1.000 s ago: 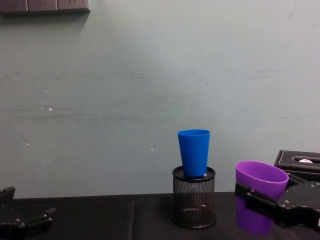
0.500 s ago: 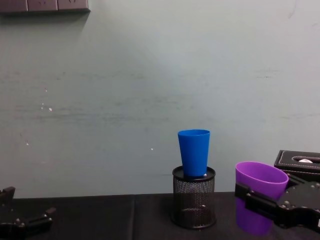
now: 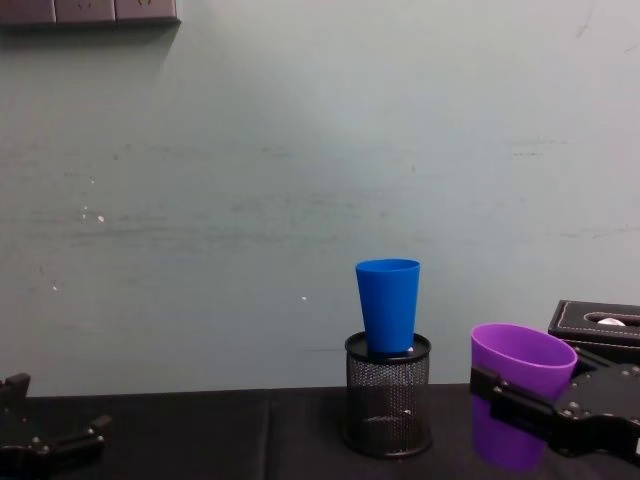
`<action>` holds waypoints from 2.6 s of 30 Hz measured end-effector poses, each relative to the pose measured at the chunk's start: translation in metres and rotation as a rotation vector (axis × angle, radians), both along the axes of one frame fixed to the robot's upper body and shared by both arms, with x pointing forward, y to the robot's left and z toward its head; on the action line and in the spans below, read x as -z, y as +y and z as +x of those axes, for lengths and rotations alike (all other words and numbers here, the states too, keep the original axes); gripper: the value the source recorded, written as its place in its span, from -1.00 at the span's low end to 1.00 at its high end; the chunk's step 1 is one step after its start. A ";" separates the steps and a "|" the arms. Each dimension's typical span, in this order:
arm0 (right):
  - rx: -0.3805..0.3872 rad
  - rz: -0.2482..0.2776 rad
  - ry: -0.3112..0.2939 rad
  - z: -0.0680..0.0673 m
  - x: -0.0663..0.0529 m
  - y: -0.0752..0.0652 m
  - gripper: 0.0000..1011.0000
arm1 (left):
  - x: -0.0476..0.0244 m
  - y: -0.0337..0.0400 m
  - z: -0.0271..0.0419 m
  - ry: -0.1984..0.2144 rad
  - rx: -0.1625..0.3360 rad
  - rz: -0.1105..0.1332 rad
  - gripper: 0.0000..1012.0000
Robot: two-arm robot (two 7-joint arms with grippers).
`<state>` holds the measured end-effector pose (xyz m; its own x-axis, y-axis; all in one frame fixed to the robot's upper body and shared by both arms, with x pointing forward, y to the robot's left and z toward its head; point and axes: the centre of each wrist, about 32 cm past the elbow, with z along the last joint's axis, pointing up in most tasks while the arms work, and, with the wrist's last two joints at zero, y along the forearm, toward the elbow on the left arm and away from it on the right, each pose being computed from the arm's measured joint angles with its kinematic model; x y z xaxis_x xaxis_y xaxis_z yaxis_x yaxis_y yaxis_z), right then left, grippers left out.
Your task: Pick up one cup with a gripper and tap it against the other cup.
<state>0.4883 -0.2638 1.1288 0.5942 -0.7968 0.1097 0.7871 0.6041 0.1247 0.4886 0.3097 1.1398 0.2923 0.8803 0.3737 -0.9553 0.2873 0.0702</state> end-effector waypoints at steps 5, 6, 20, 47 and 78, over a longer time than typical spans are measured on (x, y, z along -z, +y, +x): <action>0.000 0.000 0.000 0.000 0.000 0.000 0.45 | 0.0000 0.0000 0.0000 0.000 0.000 0.000 1.00; 0.000 0.000 0.000 0.000 0.000 0.000 0.45 | 0.0000 0.0000 0.0000 0.000 0.000 0.000 1.00; 0.007 -0.005 -0.014 0.014 -0.005 0.006 0.45 | 0.0000 0.0000 0.0000 0.000 0.000 0.000 1.00; 0.050 0.019 -0.028 0.070 -0.011 0.025 0.45 | 0.0000 0.0000 0.0000 0.000 0.000 0.000 1.00; 0.038 -0.007 -0.064 0.113 -0.026 0.042 0.45 | 0.0000 0.0000 0.0000 0.000 0.000 0.000 1.00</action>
